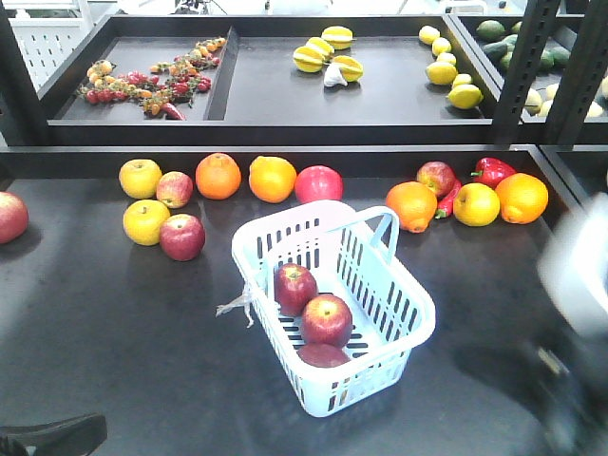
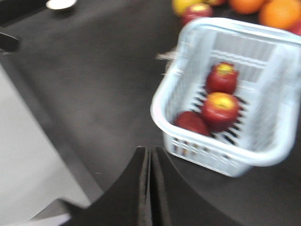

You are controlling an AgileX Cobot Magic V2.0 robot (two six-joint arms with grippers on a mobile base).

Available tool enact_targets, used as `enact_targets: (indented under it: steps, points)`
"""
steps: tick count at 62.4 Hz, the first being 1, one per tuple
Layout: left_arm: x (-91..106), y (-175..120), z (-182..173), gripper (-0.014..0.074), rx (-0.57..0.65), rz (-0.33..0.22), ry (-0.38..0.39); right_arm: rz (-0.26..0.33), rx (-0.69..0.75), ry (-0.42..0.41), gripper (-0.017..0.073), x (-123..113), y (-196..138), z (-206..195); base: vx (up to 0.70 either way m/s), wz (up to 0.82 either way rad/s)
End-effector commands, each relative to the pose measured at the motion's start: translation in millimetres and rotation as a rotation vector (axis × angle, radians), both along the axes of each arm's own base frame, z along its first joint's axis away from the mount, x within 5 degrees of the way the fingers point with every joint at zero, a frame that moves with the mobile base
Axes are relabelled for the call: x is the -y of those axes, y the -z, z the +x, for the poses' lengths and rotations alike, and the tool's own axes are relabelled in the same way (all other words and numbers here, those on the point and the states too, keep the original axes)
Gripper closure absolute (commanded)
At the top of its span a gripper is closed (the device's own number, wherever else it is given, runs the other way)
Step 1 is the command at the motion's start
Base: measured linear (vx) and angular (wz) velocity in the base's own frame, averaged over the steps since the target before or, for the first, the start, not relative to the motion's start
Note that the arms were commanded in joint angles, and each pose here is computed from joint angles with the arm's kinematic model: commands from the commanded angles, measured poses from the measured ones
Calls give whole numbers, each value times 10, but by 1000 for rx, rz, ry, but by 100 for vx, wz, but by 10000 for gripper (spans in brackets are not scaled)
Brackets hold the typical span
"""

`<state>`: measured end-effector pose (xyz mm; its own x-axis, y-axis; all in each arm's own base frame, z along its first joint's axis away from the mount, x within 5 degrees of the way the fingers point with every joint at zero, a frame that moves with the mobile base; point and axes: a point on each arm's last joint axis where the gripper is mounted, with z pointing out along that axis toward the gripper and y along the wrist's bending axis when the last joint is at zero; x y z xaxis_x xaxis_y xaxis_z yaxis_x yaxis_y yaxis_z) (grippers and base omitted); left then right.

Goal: Pick three apples into basket with both arms

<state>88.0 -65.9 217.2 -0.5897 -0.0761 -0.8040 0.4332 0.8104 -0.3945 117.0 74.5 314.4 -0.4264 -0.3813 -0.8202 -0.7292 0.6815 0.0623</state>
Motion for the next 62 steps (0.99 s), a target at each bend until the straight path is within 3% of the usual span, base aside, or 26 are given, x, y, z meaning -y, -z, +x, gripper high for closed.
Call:
enact_targets:
  steps: [1,12,20,62]
  points:
    - [3,-97,42,600,31,-32,-29,25,125,130,564,145,33,-200,0,0]
    - [1,-99,44,600,34,-33,-32,45,258,335,561,390,223,-498,0,0]
    - [0,-100,46,600,35,-33,-34,15,259,401,561,467,327,-544,0,0]
    - [4,-97,41,600,29,-34,-28,4,258,410,561,478,332,-542,0,0]
